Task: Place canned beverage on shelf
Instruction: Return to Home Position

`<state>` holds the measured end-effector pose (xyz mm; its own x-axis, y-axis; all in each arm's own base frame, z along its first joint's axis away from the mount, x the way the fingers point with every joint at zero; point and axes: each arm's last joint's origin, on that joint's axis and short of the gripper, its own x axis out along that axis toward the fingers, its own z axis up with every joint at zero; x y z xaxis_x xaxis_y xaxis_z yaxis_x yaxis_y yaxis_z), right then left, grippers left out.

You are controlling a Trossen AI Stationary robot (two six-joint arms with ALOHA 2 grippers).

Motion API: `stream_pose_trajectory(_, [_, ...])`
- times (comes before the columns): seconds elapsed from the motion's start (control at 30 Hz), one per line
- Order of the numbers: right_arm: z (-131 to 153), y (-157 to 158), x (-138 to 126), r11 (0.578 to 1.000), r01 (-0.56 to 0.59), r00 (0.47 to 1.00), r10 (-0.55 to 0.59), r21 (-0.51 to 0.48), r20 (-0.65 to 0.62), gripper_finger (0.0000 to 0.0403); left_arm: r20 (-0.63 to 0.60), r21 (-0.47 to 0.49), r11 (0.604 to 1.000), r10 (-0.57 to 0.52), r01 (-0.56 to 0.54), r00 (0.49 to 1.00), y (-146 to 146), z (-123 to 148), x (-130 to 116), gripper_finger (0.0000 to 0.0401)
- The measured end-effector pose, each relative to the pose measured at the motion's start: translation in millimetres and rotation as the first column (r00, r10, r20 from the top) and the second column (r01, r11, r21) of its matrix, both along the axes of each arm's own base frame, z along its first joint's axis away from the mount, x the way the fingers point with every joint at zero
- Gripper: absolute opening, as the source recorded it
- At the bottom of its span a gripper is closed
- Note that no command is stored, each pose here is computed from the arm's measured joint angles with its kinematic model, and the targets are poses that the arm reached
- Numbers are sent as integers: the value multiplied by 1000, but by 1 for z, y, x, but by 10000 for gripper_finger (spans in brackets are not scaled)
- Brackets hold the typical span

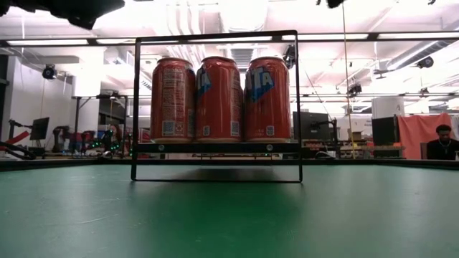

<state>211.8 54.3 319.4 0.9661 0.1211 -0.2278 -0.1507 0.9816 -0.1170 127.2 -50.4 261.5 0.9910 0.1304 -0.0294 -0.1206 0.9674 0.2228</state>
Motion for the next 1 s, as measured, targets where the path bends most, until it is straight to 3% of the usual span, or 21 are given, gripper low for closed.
stream_pose_trajectory(0.4, [-48,-18,-65,998,9,992,-16,57,126,9,108,-96,995,-3,13,994,7,-30,-12,8])
stream_pose_trajectory(0.53, [-65,-22,-77,998,12,991,-20,60,133,9,178,-117,993,3,18,984,11,-44,-19,4])
stream_pose_trajectory(0.77, [-79,-30,-107,996,2,959,-28,92,281,9,304,-106,994,25,8,952,18,-58,-31,1])
stream_pose_trajectory(1.0, [-97,-35,-125,995,-4,920,-35,98,390,9,342,-94,996,43,-12,939,24,-61,-40,0])
